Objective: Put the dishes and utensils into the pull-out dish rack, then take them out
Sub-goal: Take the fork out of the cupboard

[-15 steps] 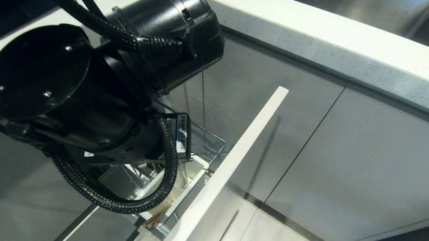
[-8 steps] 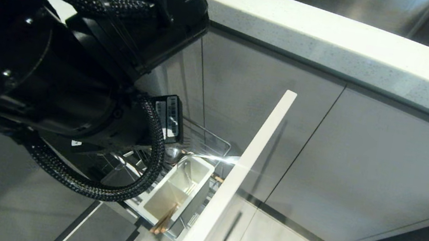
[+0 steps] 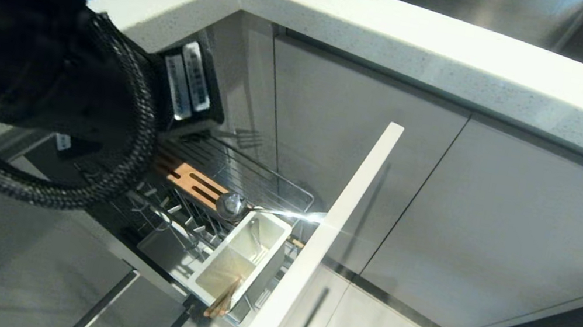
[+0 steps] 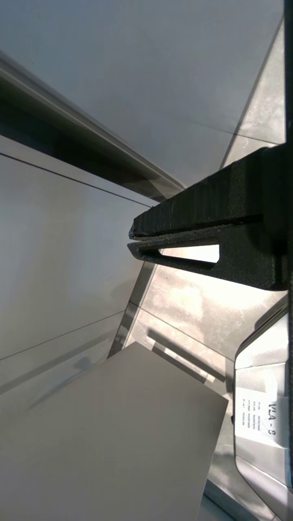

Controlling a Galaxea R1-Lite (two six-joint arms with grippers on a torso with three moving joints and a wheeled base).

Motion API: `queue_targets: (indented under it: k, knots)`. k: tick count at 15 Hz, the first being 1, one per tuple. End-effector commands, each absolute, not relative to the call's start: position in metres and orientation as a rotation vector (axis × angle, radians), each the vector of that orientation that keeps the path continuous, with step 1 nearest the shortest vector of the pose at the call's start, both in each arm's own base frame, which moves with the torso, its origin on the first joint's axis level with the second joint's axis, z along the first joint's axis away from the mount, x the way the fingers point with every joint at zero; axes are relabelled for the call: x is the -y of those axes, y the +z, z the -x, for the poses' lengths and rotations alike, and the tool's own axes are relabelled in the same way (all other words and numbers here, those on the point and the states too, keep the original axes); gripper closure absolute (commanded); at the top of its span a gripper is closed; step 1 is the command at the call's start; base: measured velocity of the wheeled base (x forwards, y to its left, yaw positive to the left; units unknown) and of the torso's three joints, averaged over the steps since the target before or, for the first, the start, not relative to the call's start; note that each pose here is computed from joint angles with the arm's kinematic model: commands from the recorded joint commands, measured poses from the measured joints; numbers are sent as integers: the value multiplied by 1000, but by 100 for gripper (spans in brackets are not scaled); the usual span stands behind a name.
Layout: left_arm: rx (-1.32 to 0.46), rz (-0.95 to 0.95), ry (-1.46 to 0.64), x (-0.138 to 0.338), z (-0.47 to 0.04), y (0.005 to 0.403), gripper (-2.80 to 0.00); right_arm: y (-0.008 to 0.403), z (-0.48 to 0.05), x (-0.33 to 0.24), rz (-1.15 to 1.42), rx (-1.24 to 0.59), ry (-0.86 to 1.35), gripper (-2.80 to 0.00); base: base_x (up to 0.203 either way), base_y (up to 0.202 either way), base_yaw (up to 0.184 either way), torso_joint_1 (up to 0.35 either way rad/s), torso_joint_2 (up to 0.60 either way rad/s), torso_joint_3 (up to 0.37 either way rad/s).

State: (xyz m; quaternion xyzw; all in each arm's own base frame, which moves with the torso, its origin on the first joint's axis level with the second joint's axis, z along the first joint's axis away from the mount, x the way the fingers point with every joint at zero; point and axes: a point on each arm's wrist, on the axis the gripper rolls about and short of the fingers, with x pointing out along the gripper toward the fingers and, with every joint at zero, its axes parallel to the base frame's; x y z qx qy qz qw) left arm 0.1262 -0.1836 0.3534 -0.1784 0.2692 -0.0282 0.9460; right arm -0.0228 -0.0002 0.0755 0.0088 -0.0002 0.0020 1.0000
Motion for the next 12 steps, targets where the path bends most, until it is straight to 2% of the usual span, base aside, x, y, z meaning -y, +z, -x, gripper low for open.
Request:
queue_targets:
  k: [1,7,12]
  knots:
    - [-495,422,-91,163,-113,370,0,75,23,0,-18,0,5,0,0,0,0,0,0,0]
    - [-362,467,-190,134,-95,403,0,75,23,0,-17,0,5,0,0,0,0,0,0,0]
    - [-184,483,-265,120,-88,434,0,75,23,0,-18,-1,4,0,0,0,0,0,0,0]
